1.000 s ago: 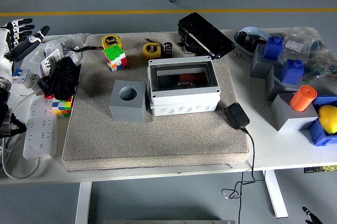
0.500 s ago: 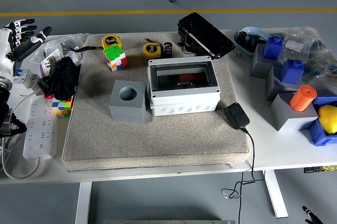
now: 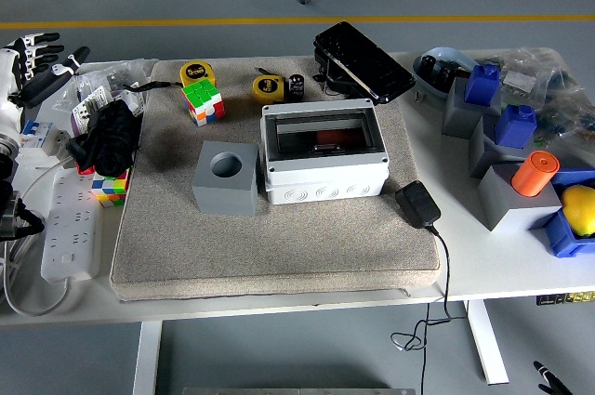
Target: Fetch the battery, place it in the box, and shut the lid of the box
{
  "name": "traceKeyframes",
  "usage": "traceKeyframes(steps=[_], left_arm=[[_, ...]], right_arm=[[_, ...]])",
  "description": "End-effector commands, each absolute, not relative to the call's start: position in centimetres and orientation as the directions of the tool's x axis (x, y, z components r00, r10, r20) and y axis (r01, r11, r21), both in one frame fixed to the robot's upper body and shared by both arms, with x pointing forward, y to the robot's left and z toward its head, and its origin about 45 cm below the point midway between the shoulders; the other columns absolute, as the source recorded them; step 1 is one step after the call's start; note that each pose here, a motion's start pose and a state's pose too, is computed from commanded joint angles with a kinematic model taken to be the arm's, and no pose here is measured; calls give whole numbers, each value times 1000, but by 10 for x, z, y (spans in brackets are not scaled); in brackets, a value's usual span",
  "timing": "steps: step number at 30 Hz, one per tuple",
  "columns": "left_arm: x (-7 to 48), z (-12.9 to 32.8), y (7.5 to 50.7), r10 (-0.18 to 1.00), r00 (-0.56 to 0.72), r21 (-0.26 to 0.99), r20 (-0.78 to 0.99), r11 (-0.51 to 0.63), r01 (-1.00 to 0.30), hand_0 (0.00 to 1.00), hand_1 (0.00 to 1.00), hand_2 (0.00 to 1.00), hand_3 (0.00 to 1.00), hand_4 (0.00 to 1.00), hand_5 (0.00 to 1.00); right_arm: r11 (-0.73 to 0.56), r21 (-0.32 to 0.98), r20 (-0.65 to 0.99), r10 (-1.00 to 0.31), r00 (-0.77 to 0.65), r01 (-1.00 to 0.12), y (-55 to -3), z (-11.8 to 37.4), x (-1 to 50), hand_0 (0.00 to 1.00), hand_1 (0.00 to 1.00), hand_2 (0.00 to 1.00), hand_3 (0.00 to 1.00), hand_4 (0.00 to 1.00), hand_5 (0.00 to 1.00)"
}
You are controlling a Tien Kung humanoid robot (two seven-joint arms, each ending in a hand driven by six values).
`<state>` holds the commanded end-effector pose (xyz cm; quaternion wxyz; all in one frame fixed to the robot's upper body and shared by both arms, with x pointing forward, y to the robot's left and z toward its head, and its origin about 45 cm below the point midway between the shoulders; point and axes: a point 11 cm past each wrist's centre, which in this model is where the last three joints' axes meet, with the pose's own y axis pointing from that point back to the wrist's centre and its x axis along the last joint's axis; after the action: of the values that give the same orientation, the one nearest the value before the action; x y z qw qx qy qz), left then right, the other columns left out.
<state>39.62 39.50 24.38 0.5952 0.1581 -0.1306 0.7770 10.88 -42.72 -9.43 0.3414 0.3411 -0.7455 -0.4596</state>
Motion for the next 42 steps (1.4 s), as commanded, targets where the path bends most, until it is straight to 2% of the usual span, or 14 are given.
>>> traceKeyframes(steps=[42], left_arm=[[392,229,394,889,-223,30,401,-256,-966,766,762,728,735,992,495]], right_arm=[[323,930,184,-824,-536,-177,-423,-97,103,703,685,683,588,964,501]])
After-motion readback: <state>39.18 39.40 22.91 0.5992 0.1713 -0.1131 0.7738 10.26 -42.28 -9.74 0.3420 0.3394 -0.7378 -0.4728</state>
